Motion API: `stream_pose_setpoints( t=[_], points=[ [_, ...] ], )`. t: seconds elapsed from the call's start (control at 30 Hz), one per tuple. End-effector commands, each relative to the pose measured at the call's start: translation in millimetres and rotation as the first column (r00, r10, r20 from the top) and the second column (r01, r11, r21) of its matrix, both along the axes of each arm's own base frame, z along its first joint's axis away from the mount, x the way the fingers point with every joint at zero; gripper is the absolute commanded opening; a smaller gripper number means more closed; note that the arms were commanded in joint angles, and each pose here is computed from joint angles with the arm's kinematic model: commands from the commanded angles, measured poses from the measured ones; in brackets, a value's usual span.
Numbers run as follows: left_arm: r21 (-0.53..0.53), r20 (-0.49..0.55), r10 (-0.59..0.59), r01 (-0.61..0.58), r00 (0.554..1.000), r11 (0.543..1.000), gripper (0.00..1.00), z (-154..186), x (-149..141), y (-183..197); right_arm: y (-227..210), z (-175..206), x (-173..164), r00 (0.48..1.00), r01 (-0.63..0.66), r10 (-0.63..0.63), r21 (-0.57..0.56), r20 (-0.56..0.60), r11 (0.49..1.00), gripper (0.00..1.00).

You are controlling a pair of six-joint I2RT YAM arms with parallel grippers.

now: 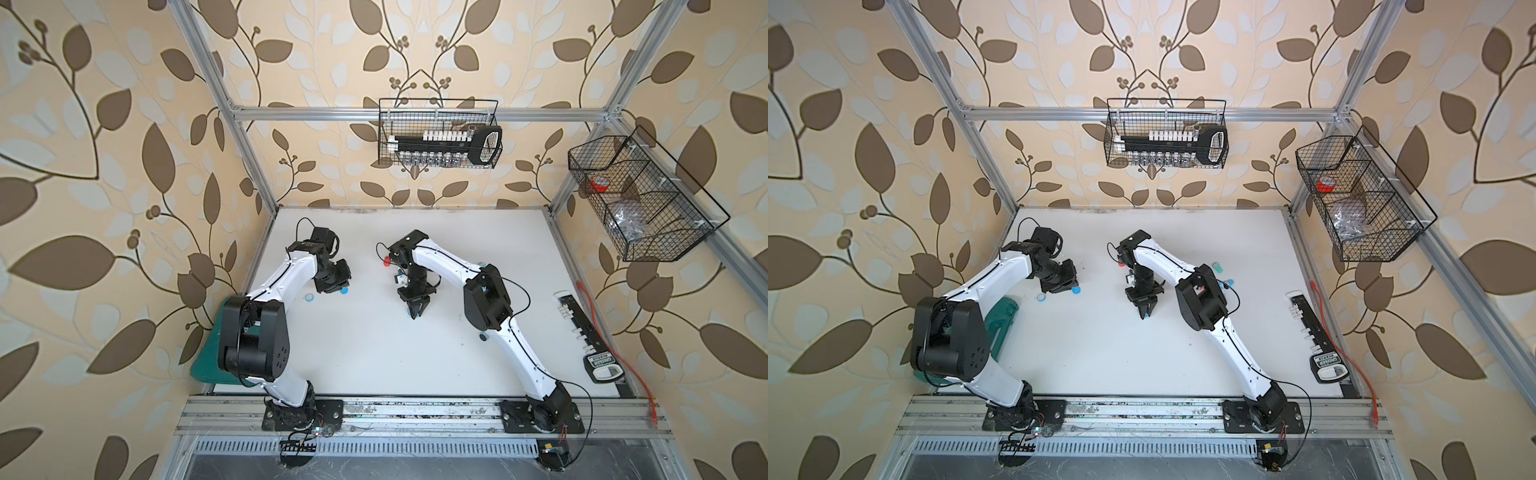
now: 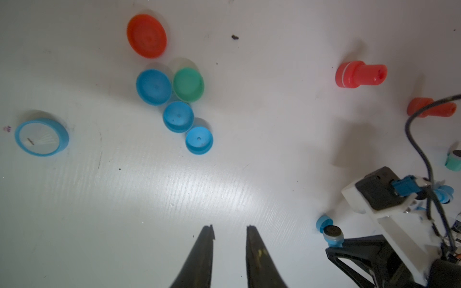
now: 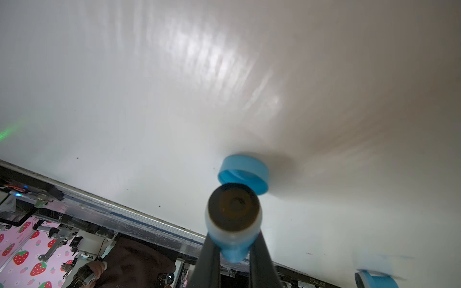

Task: Close the stamp cap
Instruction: Place the stamp at the center of the board.

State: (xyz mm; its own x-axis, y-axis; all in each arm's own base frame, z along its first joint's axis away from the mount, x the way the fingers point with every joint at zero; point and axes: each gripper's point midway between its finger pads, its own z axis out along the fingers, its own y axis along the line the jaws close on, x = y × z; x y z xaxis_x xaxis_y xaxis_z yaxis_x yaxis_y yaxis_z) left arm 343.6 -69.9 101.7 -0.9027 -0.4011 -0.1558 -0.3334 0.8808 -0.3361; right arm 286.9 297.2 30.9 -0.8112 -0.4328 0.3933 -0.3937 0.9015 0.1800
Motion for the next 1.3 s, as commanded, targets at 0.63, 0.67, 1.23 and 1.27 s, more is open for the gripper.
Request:
stream_pose_setpoints(
  t=[0.63,0.67,1.23,1.27],
  points=[
    [-0.009,0.023,-0.003,0.003,1.000,1.000,0.28,8.2,3.5,1.9,-22.1,11.3,-14.9,0.997,0.020,-0.028,-0.099,-0.077,0.995,0.29],
    [-0.009,0.021,-0.003,0.003,1.000,1.000,0.28,7.6,2.6,1.9,-21.1,13.8,-13.6,0.997,0.021,-0.027,-0.092,-0.069,0.996,0.31],
    [-0.016,0.043,0.012,-0.011,0.999,1.000,0.29,16.0,2.3,2.0,-22.0,140.9,36.2,0.938,0.062,-0.091,0.097,0.335,0.993,0.52],
    [-0.016,0.042,0.013,-0.012,0.999,1.000,0.29,15.9,1.5,2.1,-25.6,154.9,40.1,0.919,0.068,-0.104,0.108,0.380,0.992,0.49]
  ],
)
